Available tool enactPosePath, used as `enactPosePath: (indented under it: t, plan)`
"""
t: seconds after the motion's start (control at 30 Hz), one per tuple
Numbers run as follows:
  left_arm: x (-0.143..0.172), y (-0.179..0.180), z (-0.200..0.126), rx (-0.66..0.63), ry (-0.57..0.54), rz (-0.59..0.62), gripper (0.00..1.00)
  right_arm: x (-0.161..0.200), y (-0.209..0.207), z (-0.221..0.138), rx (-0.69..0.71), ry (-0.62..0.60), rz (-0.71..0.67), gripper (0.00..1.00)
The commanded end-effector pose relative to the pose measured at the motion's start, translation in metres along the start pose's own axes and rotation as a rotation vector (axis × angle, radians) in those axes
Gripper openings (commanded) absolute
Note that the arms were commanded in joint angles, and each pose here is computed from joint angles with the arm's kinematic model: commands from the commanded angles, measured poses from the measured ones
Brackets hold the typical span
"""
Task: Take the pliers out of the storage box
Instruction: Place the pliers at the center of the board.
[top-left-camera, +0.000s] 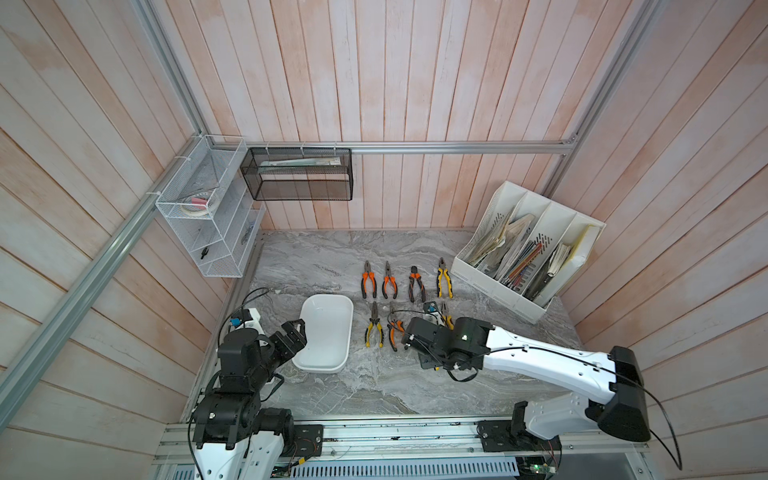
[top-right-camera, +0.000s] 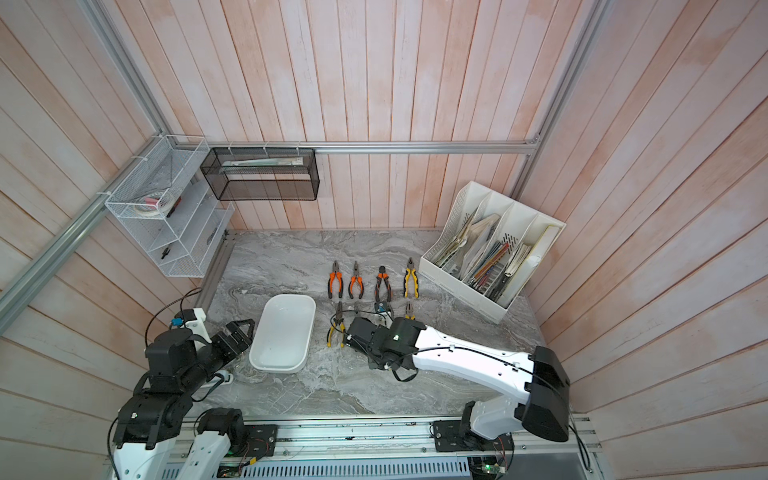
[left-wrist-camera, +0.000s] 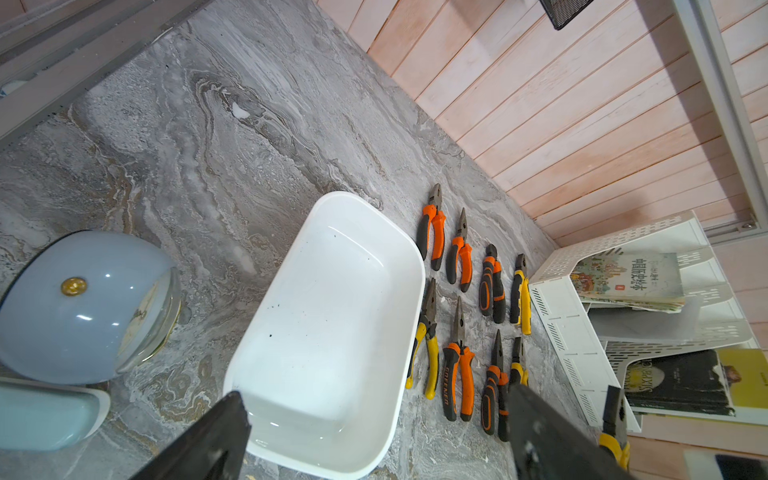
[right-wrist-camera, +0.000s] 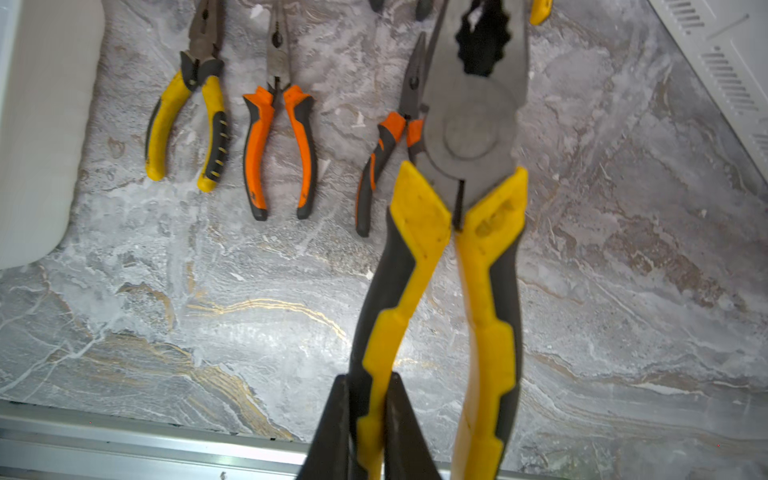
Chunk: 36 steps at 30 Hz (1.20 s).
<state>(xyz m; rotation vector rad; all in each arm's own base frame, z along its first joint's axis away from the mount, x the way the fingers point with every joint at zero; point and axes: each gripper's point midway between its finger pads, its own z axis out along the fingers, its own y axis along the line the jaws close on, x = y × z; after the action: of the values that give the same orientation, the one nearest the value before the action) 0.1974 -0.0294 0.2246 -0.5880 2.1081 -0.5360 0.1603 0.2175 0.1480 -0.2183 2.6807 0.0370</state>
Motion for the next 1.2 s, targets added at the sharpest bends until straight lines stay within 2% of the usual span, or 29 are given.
enactPosePath:
  t: [0.0, 0.13, 0.3, 0.5, 0.67, 0.8, 0.97, 1.03, 1.17]
  plan:
    - [0.002, -0.001, 0.006, 0.012, 0.014, 0.019, 1.00, 0.009, -0.020, -0.003, -0.024, -0.034, 0.131, 0.00]
    - [0.003, -0.001, 0.007, 0.008, 0.021, 0.018, 1.00, 0.039, -0.036, 0.010, -0.056, 0.023, 0.190, 0.00]
    - [0.003, 0.000, 0.009, 0.003, 0.028, 0.016, 1.00, 0.066, -0.026, 0.034, -0.106, 0.086, 0.210, 0.00]
    - [0.004, 0.001, 0.009, 0.000, 0.034, 0.014, 1.00, 0.078, -0.010, 0.055, -0.159, 0.123, 0.204, 0.00]
    - [0.005, 0.000, 0.010, 0.001, 0.038, 0.015, 1.00, 0.084, -0.016, 0.062, -0.112, 0.144, 0.201, 0.00]
    - [0.005, 0.001, 0.011, 0.000, 0.042, 0.013, 1.00, 0.073, -0.042, 0.057, -0.042, 0.130, 0.260, 0.00]
    - [0.006, 0.001, 0.012, -0.002, 0.048, 0.013, 1.00, 0.032, -0.071, 0.042, -0.012, 0.046, 0.324, 0.00]
    - [0.006, 0.001, 0.012, -0.002, 0.048, 0.013, 1.00, 0.010, -0.072, 0.035, -0.028, 0.023, 0.286, 0.00]
    - [0.006, 0.001, 0.013, -0.002, 0.050, 0.015, 1.00, -0.025, -0.085, 0.031, 0.054, 0.011, 0.202, 0.00]
